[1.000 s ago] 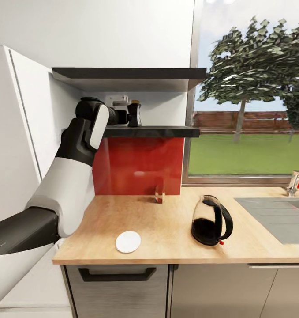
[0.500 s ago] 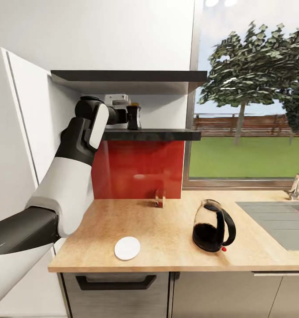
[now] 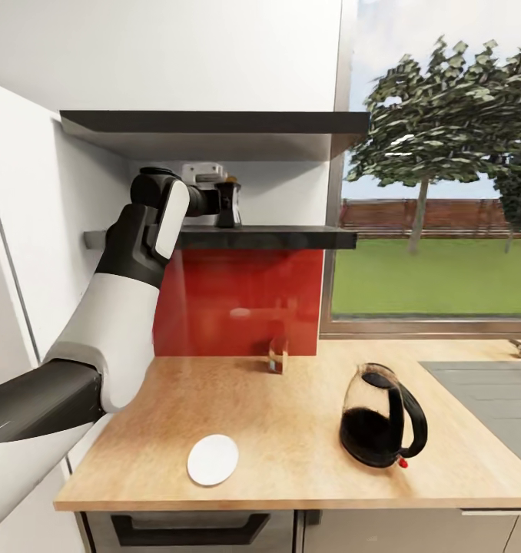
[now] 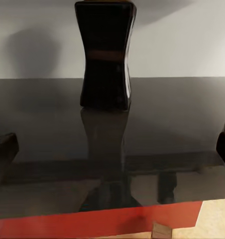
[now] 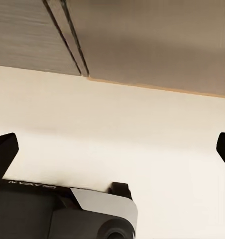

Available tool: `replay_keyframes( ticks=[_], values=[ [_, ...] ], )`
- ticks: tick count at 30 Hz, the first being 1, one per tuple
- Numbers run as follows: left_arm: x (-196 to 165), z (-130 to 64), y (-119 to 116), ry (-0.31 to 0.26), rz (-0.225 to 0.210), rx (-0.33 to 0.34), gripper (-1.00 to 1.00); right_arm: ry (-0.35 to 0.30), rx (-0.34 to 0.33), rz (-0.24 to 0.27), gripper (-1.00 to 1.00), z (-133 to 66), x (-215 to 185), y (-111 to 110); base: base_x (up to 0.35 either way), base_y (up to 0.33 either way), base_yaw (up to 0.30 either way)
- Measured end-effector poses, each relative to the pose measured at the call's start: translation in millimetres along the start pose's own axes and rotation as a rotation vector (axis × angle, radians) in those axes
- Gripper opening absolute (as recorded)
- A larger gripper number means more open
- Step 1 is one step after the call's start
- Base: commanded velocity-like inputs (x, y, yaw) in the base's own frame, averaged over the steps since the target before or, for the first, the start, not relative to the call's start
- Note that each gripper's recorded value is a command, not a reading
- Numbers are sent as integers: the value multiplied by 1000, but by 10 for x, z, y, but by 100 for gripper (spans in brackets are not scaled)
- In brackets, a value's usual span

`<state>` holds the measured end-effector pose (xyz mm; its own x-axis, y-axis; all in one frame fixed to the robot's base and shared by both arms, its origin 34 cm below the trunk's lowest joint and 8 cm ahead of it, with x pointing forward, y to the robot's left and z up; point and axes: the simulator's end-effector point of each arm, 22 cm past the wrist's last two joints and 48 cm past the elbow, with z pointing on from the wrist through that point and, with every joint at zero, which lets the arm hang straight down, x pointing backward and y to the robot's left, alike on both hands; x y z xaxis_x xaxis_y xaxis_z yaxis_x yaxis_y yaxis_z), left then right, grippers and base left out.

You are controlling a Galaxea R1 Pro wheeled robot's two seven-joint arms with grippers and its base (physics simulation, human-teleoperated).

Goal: Set up a coffee station on the kitchen countertop: keep the coffee maker on the countertop, move the bottle of coffee from the kitchen shelf to the counter next to the coffee maker, place a paper coffee filter on top of the coffee maker, put the saucer next to the coffee maker with the coffee cup on the saucer, and place the electric kettle next to the coffee maker.

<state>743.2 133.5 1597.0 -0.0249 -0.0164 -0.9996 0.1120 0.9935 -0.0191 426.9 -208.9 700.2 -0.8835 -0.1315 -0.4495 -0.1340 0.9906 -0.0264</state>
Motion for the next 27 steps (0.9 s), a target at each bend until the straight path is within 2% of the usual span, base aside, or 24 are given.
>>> replay_keyframes(
  ticks=[17, 27],
  values=[
    [-8, -1, 5, -3, -2, 0, 100, 1, 0, 0, 100, 2, 1, 0, 81, -21, 0],
    [-123, -72, 11, -34, -7, 1, 100, 1, 0, 0, 100, 1, 2, -1, 54, 0, 0]
  ],
)
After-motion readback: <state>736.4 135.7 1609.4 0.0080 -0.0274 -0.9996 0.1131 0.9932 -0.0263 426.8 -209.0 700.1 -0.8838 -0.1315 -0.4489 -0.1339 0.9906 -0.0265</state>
